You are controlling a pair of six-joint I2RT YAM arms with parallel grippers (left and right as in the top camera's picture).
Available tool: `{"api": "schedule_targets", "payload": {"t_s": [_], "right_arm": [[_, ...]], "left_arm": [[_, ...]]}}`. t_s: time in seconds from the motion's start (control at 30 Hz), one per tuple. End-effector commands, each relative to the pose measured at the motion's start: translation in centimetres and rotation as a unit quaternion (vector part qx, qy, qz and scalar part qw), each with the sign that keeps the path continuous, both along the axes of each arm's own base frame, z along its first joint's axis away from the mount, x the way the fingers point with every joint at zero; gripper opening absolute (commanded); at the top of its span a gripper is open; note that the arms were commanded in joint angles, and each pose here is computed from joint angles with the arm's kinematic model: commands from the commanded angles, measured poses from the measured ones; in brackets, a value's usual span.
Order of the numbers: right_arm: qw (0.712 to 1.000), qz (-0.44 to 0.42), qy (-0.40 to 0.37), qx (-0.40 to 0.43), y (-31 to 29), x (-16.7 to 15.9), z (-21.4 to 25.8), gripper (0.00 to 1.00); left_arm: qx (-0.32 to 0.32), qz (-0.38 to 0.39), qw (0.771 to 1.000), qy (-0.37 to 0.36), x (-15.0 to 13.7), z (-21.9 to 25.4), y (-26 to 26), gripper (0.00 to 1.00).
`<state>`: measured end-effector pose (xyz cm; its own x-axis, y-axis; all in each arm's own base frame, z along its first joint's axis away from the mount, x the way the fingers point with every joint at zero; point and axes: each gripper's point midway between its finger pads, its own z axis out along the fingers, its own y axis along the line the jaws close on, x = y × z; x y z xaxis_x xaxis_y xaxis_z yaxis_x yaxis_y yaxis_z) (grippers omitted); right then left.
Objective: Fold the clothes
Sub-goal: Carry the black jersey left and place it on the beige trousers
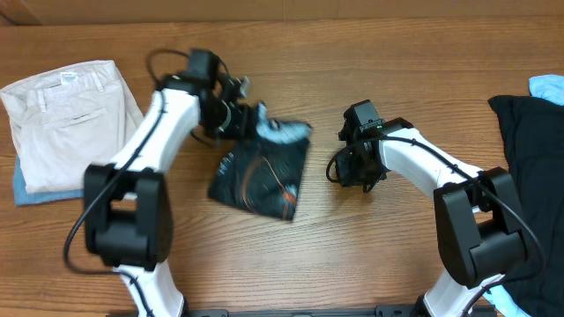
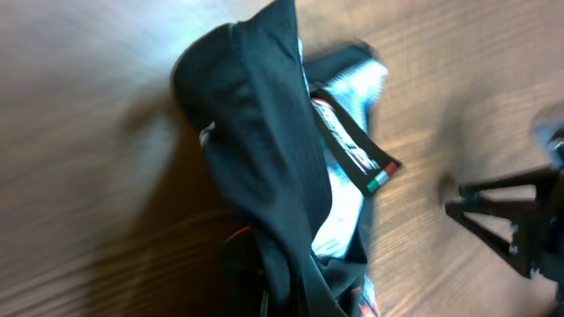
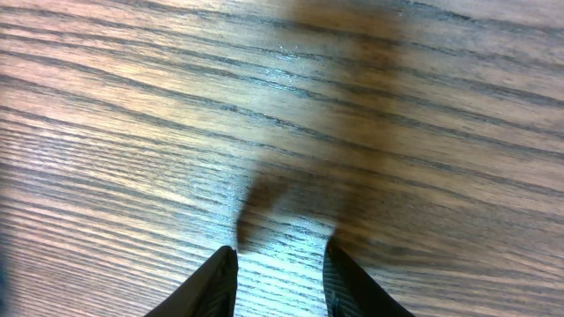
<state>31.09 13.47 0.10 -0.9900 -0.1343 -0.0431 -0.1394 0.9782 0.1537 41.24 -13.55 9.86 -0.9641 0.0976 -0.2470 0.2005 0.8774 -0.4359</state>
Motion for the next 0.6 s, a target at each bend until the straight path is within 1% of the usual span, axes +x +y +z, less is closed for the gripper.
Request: {"api": "schedule_targets", "payload": {"t_s": [0.0,0.2,0.37,0.57], "right_arm": [[1.000,-0.005,0.004,-0.015,-0.9,-0.2,-0.4,0.36],[1.000,-0.005,0.012,-0.017,-1.1,-0.6,-0.4,0.36],[1.000,-0.005,0.017,-0.019,-1.2,-0.9,-0.4,0.36],[1.000,-0.005,0.018,-0.019,-1.2,-0.9,-0.4,0.36]], "left_arm": [[0.059,0.032,0.994,-0.089,2.2,6.1,4.5,0.04],[0.066,0.081,0.988,-0.112,3.0,9.5,9.4,0.04],[0.072,0.129,0.982,-0.121,3.5,10.5,13.9,0.04],[0.085,0.182,0.972,-0.123,3.3,11.0,18.7,0.04]]}}
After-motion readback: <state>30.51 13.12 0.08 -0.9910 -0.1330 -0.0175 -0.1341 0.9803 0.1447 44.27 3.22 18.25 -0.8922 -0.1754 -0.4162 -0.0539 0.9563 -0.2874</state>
